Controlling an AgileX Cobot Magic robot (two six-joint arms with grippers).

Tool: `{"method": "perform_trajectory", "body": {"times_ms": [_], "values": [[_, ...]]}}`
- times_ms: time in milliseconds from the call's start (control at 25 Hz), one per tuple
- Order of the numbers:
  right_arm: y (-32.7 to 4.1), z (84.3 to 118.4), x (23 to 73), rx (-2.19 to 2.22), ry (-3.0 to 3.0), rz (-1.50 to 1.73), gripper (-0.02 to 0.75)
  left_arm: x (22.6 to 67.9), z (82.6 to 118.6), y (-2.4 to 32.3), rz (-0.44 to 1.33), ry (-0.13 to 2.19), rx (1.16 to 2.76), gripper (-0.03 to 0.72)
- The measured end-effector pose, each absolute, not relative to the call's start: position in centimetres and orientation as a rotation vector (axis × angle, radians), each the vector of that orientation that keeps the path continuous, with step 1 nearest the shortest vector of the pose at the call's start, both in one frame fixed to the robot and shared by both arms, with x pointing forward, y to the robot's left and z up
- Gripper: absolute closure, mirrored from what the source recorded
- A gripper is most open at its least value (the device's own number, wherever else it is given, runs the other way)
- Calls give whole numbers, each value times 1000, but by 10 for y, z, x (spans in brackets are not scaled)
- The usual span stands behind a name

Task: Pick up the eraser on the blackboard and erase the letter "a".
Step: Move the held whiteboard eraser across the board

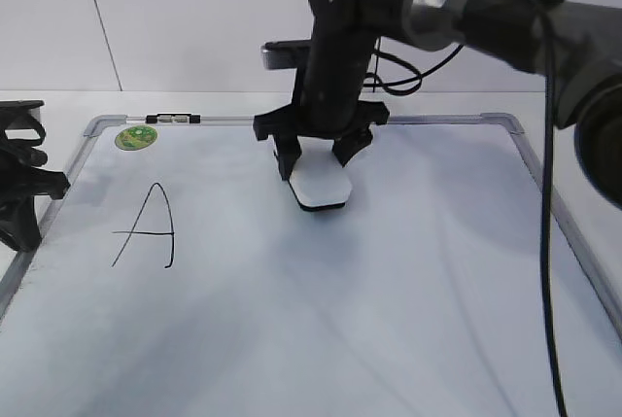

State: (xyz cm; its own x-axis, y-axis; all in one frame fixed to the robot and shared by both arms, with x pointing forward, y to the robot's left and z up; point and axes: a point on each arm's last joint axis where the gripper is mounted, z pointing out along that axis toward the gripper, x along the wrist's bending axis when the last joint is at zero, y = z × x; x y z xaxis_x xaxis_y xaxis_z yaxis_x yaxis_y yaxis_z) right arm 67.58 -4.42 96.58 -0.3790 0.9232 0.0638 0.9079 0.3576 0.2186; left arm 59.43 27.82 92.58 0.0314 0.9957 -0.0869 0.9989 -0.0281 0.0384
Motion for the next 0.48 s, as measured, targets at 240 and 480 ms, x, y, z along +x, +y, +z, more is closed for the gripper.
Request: {"method": "perform_trajectory", "body": {"times_ms": [240, 480], "values": [[-77, 1016, 680, 1763, 2431, 460, 196, 594, 926, 278, -53, 2126, 2193, 666], [-127, 1017, 674, 1829, 2357, 298, 196, 594, 926, 278, -53, 2126, 2193, 665]]}}
